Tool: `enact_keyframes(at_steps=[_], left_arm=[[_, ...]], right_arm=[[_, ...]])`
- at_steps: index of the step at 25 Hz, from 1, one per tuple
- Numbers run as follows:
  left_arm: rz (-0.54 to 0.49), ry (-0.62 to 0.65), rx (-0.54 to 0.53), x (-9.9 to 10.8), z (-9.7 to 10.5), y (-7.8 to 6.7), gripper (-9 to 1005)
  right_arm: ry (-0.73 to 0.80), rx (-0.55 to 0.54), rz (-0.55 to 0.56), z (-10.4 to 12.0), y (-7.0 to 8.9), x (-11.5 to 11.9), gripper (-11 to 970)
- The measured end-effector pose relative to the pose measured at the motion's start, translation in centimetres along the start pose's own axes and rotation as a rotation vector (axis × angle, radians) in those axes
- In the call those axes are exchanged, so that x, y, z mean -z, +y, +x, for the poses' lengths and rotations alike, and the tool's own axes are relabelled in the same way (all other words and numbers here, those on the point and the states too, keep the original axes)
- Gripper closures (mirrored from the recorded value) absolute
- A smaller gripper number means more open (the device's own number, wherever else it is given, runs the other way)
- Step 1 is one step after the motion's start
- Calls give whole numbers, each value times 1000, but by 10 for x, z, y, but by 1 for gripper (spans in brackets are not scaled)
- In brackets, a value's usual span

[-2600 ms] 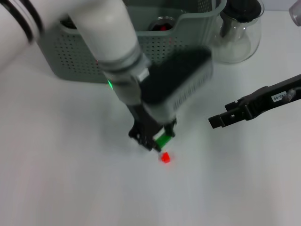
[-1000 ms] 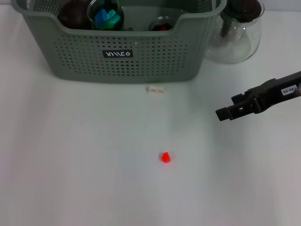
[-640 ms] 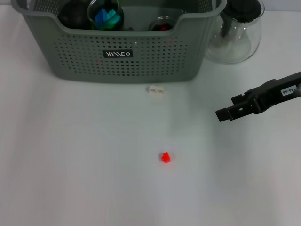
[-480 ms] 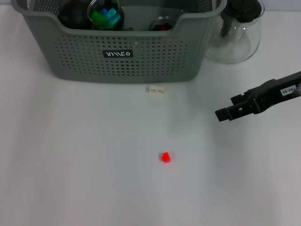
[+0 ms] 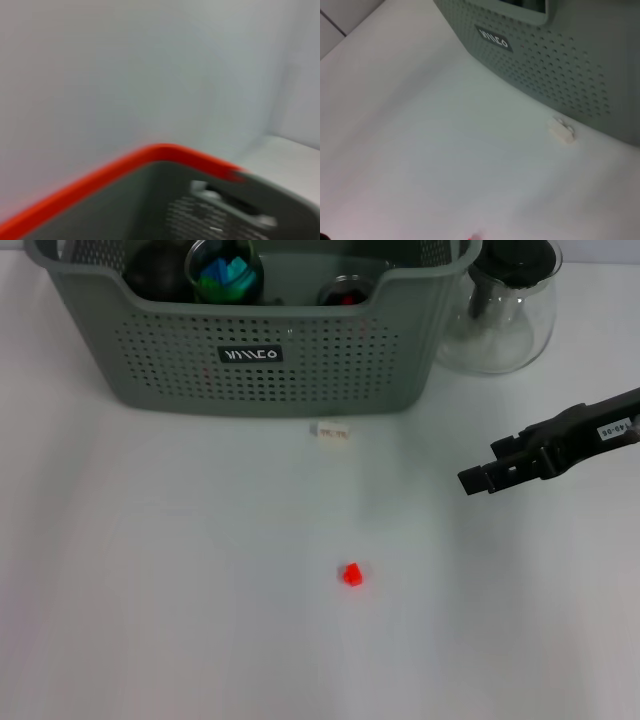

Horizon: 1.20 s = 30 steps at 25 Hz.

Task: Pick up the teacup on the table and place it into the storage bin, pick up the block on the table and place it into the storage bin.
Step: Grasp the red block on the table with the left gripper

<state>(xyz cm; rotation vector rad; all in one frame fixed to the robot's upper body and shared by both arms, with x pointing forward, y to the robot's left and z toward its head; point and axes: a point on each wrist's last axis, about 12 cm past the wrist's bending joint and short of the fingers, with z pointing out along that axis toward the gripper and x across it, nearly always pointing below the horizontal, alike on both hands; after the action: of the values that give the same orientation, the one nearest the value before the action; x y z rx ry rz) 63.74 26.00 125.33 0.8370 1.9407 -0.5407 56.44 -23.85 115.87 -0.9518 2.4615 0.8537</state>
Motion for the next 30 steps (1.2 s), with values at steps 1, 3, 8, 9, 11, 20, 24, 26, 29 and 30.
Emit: enact_keyframes(at_steps=[1, 3, 8, 9, 11, 20, 24, 26, 29, 30], left_arm=[[52, 5, -45, 5, 1, -7, 162], [145, 39, -130, 13, 5, -21, 165], [387, 180, -227, 14, 31, -56, 168], [403, 199, -230, 12, 34, -59, 170], [445, 275, -243, 1, 45, -72, 175], [461, 547, -243, -60, 83, -126, 195], [460, 634, -239, -78, 92, -150, 205], [445, 660, -242, -85, 93, -159, 209], [419, 670, -244, -95, 95, -169, 216], [413, 669, -249, -97, 95, -172, 218]], right_arm=[[0, 1, 1, 0, 0, 0, 123], [-1, 0, 3, 1, -1, 1, 124], [-2, -6, 6, 2, -2, 1, 124], [-2, -7, 5, 3, -2, 1, 124], [-2, -9, 3, 3, -2, 0, 124], [3, -12, -3, 5, -2, -3, 123], [6, -5, -3, 4, -3, -2, 124], [7, -2, -2, 3, -3, -1, 124], [6, 3, 1, 3, -3, -1, 124], [6, 5, 2, 3, -4, -1, 124]])
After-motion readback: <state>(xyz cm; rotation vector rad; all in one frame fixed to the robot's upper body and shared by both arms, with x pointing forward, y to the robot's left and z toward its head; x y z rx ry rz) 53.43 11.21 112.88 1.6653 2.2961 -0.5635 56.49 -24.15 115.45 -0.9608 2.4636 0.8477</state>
